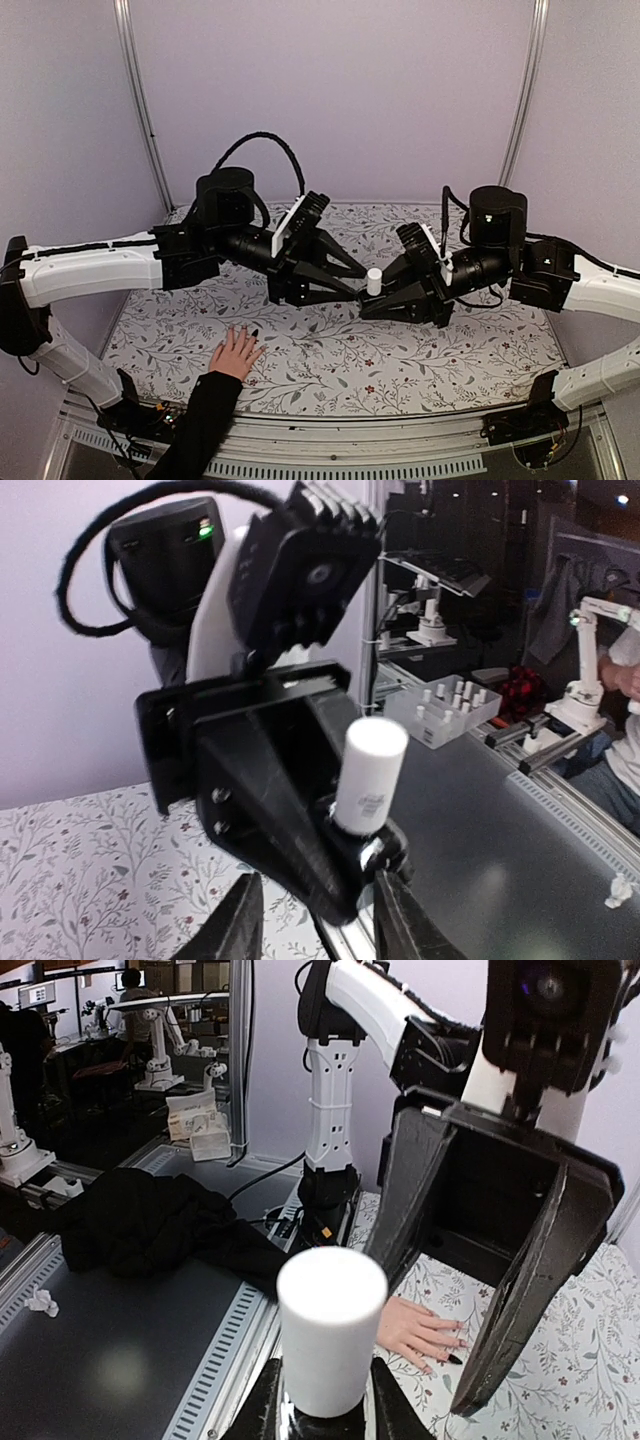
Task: Paint the nails
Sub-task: Screw the nail polish bottle.
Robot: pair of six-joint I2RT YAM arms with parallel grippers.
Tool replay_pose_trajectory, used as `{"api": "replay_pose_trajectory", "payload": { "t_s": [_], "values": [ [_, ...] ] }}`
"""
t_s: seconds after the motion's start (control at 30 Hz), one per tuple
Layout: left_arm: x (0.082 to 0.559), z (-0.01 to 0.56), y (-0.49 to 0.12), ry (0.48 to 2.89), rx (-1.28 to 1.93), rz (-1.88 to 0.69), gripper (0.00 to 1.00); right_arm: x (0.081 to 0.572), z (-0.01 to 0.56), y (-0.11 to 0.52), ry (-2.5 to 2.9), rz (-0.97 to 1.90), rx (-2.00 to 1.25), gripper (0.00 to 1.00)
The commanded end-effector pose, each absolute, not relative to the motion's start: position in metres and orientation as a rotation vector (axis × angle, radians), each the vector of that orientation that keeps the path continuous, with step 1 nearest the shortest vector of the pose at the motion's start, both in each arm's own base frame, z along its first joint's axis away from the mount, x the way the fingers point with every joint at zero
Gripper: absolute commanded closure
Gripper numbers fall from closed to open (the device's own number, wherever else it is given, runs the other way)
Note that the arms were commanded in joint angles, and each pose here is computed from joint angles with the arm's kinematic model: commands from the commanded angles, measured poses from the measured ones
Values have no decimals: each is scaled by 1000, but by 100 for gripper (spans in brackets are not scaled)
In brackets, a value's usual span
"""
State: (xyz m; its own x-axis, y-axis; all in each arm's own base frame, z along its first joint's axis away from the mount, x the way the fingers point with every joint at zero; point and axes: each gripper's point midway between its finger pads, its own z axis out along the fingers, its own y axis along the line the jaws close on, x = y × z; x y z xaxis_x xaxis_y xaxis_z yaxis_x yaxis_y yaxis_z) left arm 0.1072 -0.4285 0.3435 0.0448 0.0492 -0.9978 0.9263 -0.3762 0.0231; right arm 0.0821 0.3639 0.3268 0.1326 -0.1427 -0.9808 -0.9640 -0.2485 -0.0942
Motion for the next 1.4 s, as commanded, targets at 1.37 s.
{"api": "replay_pose_trajectory", "payload": {
  "t_s": [1.37],
  "values": [
    [205, 366, -444, 1308, 867, -1103, 74, 211, 322, 367, 1500, 676, -995, 100]
  ]
}}
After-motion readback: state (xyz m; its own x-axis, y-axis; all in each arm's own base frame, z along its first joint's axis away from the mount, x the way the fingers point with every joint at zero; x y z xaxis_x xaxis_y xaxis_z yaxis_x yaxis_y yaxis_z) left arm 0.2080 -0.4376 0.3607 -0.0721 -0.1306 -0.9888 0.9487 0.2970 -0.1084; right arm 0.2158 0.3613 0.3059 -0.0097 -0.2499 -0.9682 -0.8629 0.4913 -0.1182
